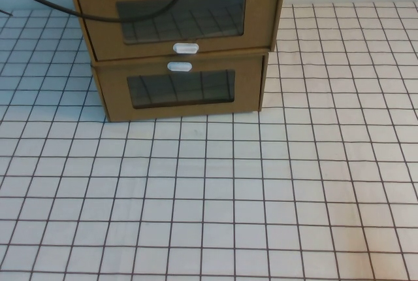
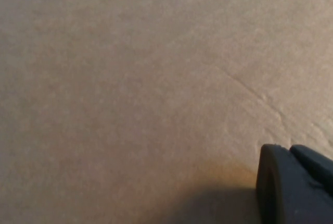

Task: Open the shoe box
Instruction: 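Pull the top drawer of the cardboard box fully open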

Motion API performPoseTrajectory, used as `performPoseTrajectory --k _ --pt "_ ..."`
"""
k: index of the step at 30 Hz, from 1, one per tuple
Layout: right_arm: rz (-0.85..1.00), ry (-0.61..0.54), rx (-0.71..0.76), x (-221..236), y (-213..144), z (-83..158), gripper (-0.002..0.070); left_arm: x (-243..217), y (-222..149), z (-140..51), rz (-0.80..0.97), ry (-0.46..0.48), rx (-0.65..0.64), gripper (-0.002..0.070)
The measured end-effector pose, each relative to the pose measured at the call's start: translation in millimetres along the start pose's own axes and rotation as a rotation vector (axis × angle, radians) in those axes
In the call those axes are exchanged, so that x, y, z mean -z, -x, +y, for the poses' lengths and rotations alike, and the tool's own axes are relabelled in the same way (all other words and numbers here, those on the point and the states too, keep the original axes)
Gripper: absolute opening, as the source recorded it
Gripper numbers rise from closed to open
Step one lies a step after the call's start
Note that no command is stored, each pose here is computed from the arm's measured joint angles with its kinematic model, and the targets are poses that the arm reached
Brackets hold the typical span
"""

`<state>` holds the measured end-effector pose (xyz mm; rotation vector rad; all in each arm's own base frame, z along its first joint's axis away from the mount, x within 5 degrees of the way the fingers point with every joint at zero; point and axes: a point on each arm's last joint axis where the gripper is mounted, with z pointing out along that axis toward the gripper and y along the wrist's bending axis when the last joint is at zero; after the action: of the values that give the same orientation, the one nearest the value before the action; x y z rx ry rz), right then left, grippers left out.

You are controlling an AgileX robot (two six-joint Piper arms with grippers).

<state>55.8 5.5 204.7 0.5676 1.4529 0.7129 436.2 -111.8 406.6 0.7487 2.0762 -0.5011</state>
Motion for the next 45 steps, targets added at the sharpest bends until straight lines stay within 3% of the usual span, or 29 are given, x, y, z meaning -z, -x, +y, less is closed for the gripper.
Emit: performPoseTrajectory --k 10,18,24,30,38,45 --pt "0.264 0.073 0.0 -6.6 20.3 53.4 -0.0013 0.1 -0.6 -0.5 0.008 -0.005 0.0 -0.0002" --pt "0.467 0.099 0.176 -28.9 35.7 86.0 -0.0013 0.5 -1.3 -1.5 0.018 -0.015 0.002 -0.0002" --pt "0.786 0.114 0.286 -78.8 42.1 109.2 -0.0013 0.5 -1.7 -2.5 0.023 -0.025 0.011 -0.0002" --pt "0.928 0.144 0.397 -133.4 43.5 122.3 -0.0013 0.5 -1.9 -2.6 0.025 -0.026 0.025 -0.0002" --pt "1.11 0.229 0.573 -186.6 -7.4 161.5 -0.0013 0.5 -2.1 -2.7 0.027 -0.028 0.034 -0.0002" --pt "1.196 0.29 0.847 -195.2 -74.1 206.6 -0.0013 0.5 -2.1 -2.8 0.027 -0.028 0.036 -0.0002"
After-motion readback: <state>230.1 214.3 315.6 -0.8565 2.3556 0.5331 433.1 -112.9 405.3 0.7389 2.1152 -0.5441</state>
